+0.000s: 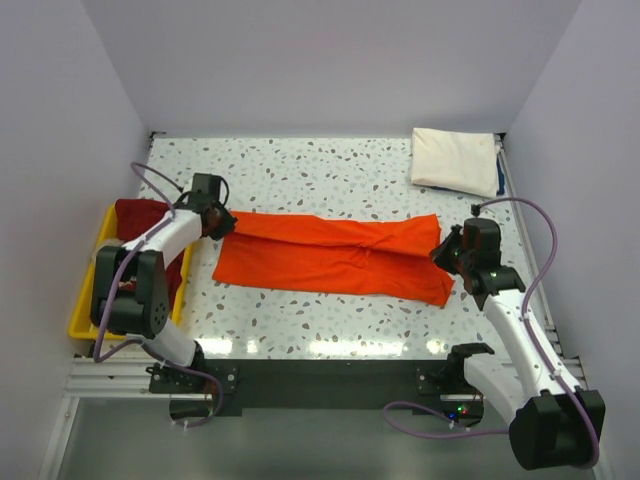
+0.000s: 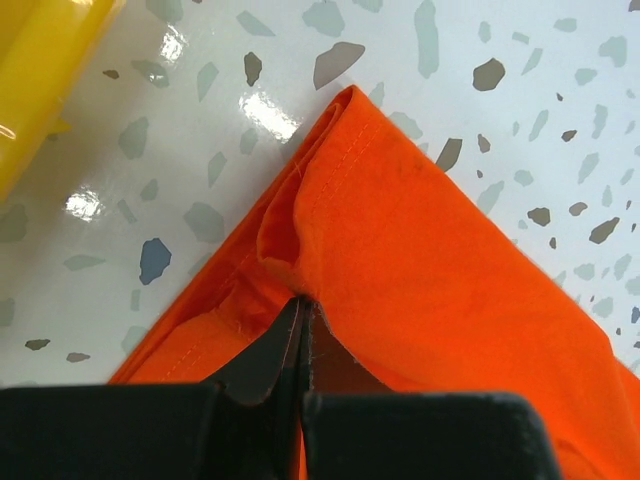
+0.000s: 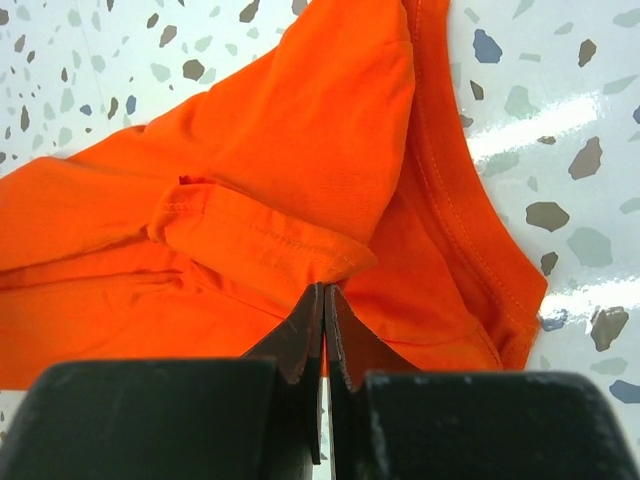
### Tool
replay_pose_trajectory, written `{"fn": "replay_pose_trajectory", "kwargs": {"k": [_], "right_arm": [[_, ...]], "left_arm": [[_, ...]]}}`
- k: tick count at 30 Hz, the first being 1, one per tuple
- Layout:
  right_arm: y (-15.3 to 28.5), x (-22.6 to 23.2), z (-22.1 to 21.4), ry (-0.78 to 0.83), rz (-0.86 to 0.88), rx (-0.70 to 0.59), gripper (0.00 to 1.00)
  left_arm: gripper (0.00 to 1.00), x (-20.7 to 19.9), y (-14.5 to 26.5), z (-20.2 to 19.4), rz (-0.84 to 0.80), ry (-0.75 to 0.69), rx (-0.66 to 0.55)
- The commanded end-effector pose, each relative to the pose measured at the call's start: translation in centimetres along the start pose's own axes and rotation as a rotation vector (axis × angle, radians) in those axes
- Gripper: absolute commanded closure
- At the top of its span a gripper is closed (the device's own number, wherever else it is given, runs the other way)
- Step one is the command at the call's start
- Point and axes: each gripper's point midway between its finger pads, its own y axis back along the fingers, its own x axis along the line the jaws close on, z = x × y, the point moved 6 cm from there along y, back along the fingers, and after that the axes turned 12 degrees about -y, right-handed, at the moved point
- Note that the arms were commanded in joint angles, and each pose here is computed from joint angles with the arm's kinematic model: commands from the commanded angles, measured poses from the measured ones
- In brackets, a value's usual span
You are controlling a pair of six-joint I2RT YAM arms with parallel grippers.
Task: Fold and stack the t-shirts
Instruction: Fold the tshirt
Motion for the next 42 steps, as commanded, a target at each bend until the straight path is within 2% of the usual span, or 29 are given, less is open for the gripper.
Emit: {"fn": "replay_pose_trajectory", "kwargs": {"k": [1, 12, 14, 15, 16, 17, 18, 21, 22, 28, 30, 34, 36, 42], "right_arm": [[0.9, 0.5, 1.5, 0.005, -0.012, -0.055, 1.00], [0.6, -0.9, 0.1, 0.007, -0.050, -0.024, 1.00], [0.6, -1.0, -0.3, -0.001, -0.036, -0.017, 0.98], [0.6, -1.1, -0.6, -0.001, -0.026, -0.002, 0.89], [0.6, -1.2, -1.0, 0.002, -0.019, 0.009, 0.83], [0.8, -1.2, -1.0, -0.001, -0.008, 0.007, 0.75], [0.9, -1.1, -1.1, 0.003, -0.001, 0.012, 0.62], [1.6, -0.4, -1.0, 0.020, 0.043, 0.024, 0.47], [1.6, -0.1, -0.9, 0.033, 0.065, 0.028, 0.45], [-0.8, 2.3, -0.7, 0.048, 0.156, 0.107, 0.43], [-2.0, 4.2, -0.5, 0.092, 0.179, 0.091, 0.43], [-5.4, 6.5, -1.5, 0.189, 0.157, 0.134, 0.45], [-6.3, 7.8, -1.5, 0.221, 0.165, 0.107, 0.45], [-9.3, 7.9, -2.1, 0.268, 0.133, 0.103, 0.45]], "left_arm": [[1.00, -0.3, 1.6, 2.2, -0.030, 0.019, -0.069], [1.00, 1.2, 1.1, 0.3, -0.016, 0.008, -0.027], [0.94, 1.1, 1.1, 0.0, -0.038, 0.006, -0.019], [0.89, 1.3, 1.0, -0.5, -0.041, 0.004, -0.010], [0.75, 1.3, 1.1, -0.5, -0.047, 0.004, -0.012], [0.68, 1.2, 1.3, -0.4, -0.060, 0.005, -0.016], [0.63, 1.3, 1.4, -0.4, -0.064, -0.002, -0.014], [0.50, 1.4, 2.3, 0.3, -0.087, -0.007, -0.024], [0.48, 1.3, 2.6, 0.6, -0.098, -0.007, -0.032], [0.47, 0.6, 4.3, 2.2, -0.160, -0.043, -0.059], [0.47, 0.1, 4.4, 2.0, -0.201, -0.060, -0.049], [0.47, -0.6, 4.6, 1.7, -0.277, -0.118, -0.033], [0.47, -0.8, 5.0, 1.7, -0.308, -0.157, -0.029], [0.47, -1.3, 6.3, 1.6, -0.381, -0.234, -0.035]]}}
